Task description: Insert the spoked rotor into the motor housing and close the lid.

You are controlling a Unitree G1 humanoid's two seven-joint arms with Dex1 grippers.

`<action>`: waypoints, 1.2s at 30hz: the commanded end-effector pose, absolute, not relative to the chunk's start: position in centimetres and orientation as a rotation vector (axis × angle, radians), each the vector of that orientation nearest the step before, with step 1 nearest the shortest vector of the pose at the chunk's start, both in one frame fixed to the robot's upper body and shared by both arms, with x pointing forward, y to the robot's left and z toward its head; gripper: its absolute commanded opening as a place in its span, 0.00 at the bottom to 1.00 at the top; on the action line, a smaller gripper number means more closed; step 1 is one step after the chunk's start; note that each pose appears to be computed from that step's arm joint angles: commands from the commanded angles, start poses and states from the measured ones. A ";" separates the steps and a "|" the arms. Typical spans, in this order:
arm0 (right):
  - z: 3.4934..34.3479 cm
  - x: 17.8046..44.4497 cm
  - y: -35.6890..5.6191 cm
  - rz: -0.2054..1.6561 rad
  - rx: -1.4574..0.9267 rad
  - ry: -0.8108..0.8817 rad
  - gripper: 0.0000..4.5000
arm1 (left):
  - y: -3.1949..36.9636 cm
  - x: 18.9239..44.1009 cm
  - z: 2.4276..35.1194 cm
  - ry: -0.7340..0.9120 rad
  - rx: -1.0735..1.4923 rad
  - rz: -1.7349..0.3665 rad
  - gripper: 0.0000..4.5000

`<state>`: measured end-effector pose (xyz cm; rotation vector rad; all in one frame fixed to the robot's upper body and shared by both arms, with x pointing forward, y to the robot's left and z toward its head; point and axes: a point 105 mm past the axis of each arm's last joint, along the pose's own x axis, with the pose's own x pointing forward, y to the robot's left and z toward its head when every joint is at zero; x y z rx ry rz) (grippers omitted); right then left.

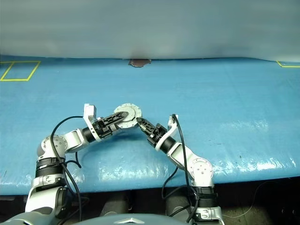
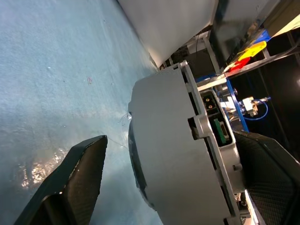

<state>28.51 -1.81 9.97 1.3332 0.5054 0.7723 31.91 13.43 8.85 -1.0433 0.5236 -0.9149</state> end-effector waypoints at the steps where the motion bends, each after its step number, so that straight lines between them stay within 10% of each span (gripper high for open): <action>1: 13.8 27.7 -0.2 0.937 1.366 0.408 0.26 | 13.1 31.7 9.4 0.505 -1.063 -0.940 1.00; 4: 13.7 27.8 -0.3 0.931 1.362 0.410 0.26 | 13.0 31.8 9.4 0.494 -1.067 -0.934 1.00; 11: 13.5 27.9 -0.4 0.919 1.363 0.410 0.26 | 13.3 32.1 9.6 0.472 -1.080 -0.913 0.64; 30: 12.7 28.4 -0.6 0.873 1.299 0.394 0.26 | 14.0 32.9 9.9 0.430 -1.054 -0.863 0.64; 36: 12.5 29.3 -1.2 0.796 1.247 0.340 0.69 | 14.3 33.2 9.9 0.411 -1.030 -0.844 0.64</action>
